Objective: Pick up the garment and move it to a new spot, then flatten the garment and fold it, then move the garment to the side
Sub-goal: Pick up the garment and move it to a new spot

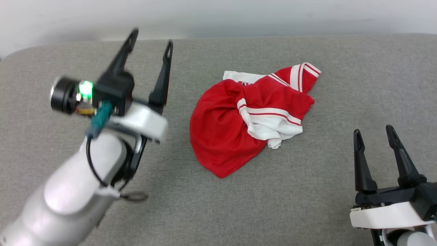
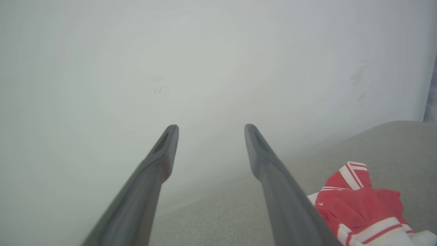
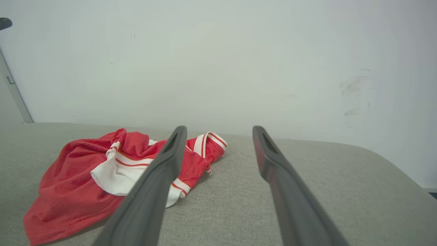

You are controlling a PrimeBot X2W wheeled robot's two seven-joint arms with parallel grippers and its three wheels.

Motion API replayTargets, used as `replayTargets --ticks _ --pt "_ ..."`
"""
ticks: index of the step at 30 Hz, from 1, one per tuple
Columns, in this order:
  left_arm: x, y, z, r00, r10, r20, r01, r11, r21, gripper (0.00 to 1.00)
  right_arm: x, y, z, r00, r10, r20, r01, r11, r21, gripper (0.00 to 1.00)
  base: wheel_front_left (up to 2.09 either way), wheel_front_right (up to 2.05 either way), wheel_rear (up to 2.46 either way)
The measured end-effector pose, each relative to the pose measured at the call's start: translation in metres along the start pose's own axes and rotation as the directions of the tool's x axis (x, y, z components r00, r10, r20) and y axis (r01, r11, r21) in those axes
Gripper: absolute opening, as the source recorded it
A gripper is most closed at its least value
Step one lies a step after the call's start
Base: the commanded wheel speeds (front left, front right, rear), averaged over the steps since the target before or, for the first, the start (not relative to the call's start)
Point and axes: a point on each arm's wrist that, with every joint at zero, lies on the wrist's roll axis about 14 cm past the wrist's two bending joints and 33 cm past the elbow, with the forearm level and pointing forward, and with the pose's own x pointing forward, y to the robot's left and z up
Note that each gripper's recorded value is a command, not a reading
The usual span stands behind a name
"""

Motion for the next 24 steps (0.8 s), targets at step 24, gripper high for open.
replayTargets --ticks 24 --pt "-0.126 0.024 -0.036 0.950 0.296 -0.097 -0.297 0.955 0.003 1.00 -0.023 -0.003 0.013 1.000 -0.020 0.016 0.019 0.999 0.026 1.00 0.00 0.00 0.00"
